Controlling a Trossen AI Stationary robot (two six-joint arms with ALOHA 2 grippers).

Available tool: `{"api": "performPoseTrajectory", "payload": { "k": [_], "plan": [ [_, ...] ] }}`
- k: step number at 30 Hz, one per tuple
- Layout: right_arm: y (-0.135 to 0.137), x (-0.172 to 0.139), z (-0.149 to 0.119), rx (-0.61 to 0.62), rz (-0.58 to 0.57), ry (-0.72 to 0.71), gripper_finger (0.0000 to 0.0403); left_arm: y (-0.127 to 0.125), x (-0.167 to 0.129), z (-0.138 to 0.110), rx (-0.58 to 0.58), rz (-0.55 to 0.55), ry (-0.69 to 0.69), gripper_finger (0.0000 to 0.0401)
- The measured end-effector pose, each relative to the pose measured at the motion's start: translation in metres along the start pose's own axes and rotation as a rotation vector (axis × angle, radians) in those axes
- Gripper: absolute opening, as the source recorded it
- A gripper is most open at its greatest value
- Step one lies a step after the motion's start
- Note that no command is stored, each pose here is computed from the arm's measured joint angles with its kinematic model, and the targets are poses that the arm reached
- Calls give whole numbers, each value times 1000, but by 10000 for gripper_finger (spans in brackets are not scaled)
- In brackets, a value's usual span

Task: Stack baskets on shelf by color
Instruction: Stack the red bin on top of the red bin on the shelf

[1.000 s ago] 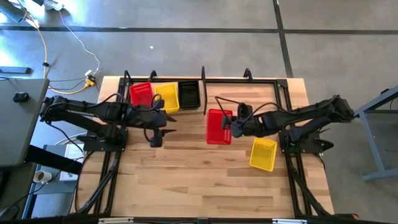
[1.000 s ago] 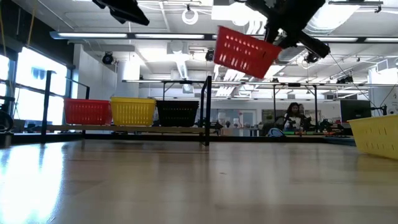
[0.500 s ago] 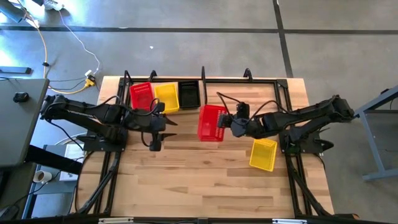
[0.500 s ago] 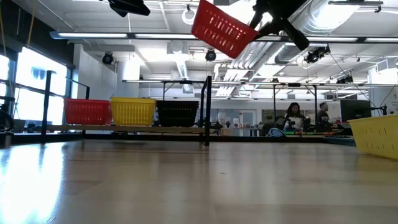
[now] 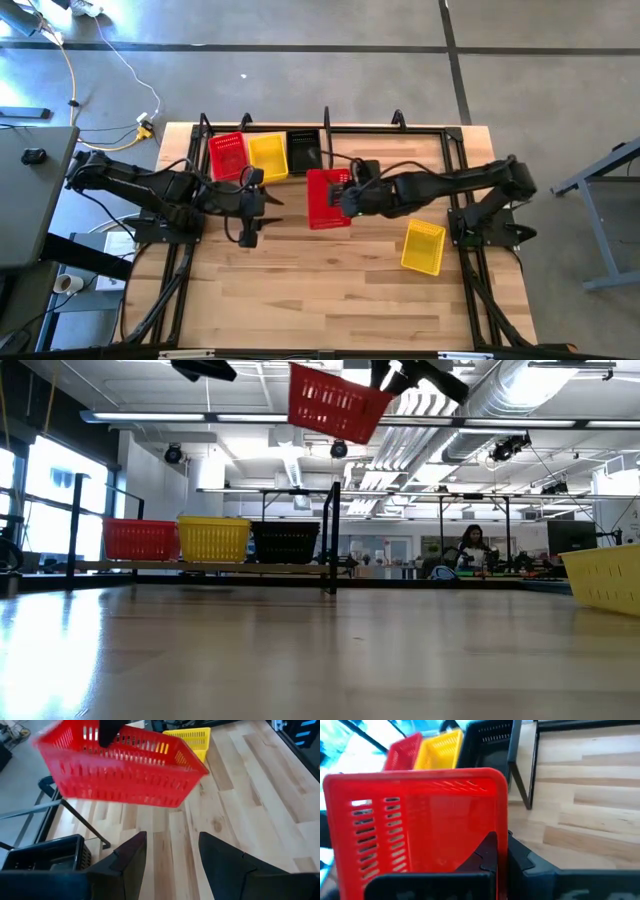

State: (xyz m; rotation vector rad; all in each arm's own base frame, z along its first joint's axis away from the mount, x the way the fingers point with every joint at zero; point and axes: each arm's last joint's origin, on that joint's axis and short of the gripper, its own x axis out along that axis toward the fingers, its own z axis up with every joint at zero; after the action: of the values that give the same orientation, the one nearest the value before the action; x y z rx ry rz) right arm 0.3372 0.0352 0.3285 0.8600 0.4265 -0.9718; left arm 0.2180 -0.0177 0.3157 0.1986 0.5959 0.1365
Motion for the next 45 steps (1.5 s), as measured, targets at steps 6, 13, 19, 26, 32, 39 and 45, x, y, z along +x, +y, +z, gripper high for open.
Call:
{"api": "performPoseTrajectory", "payload": {
  "k": [6, 13, 19, 26, 32, 39, 45],
  "plan": [
    [25, 14, -1, -64, -84, 25, 0, -5, -1, 0, 15, -20, -4, 170],
    [43, 51, -14, -100, -133, 36, 0, -12, -4, -2, 44, -10, 16, 170],
    [50, 73, -18, -41, -101, 17, 0, -18, -4, -2, 60, -32, 14, 170],
    [58, 88, -20, -18, -52, -23, 0, -31, 7, -3, 94, -56, 47, 170],
    [62, 91, -20, -30, -18, -31, 0, -39, 30, -10, 145, 46, 143, 170],
    [63, 91, -20, -23, -8, -33, 0, -45, 49, -18, 187, 104, 229, 170],
    [64, 91, -20, -22, -3, -29, 0, -50, 62, -23, 211, 106, 280, 170]
  ]
}}
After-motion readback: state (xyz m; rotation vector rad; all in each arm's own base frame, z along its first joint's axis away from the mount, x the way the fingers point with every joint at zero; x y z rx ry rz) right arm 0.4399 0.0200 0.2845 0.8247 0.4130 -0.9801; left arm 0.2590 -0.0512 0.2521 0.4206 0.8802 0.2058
